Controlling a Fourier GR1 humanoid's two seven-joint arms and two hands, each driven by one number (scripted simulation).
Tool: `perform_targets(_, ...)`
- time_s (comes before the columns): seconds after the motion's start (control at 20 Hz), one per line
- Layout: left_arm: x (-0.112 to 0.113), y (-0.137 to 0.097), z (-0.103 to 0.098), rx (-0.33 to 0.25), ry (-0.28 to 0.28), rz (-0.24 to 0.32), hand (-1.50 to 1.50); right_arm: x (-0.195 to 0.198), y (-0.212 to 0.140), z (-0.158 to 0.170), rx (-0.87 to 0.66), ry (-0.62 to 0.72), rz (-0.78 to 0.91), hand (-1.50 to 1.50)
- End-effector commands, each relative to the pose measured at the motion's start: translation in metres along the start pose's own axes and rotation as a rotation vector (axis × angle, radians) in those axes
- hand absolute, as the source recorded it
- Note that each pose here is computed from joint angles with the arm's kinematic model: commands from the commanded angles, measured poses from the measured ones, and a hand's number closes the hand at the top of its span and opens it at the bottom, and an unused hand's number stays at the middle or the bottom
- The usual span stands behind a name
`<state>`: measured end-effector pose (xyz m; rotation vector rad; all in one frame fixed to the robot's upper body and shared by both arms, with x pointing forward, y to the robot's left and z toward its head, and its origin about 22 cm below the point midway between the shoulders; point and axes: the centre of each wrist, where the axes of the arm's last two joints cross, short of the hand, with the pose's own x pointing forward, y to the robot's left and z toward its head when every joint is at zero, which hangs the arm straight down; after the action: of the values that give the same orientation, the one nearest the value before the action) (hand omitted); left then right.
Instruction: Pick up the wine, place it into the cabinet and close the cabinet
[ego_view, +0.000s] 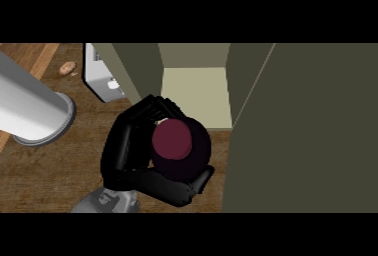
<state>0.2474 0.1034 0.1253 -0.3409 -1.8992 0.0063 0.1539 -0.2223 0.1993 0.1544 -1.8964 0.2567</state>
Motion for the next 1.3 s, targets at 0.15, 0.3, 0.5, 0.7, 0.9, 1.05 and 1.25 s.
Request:
perform_targets(0.15, -0.009, -0.036, -0.015, 0.057, -0.038, -0.064, 1.50, 0.010, 0.001, 0.019, 0.018, -0.040, -0.054, -1.50)
perform_targets(0.3, -0.004, -0.027, -0.037, 0.077, 0.004, -0.041, 1.50, 0.022, -0.006, 0.017, 0.039, -0.045, -0.046, -1.50)
perform_targets(0.5, -0.010, -0.042, -0.037, 0.086, -0.006, -0.084, 1.50, 0.011, 0.002, 0.022, 0.032, -0.054, -0.055, -1.50)
perform_targets(0.7, -0.027, -0.036, -0.023, 0.082, -0.024, -0.110, 1.50, 0.025, 0.000, 0.028, 0.060, -0.040, -0.043, -1.50)
perform_targets(0.9, -0.031, -0.045, -0.037, 0.107, -0.003, -0.073, 1.50, 0.022, -0.003, 0.029, 0.079, -0.030, -0.020, -1.50)
perform_targets(1.05, -0.036, -0.039, -0.038, 0.124, 0.000, -0.042, 1.50, 0.031, -0.002, 0.030, 0.056, -0.043, -0.013, -1.50)
perform_targets(1.25, -0.059, -0.024, -0.039, 0.159, -0.009, -0.035, 1.50, 0.027, 0.004, 0.014, 0.049, -0.052, -0.036, -1.50)
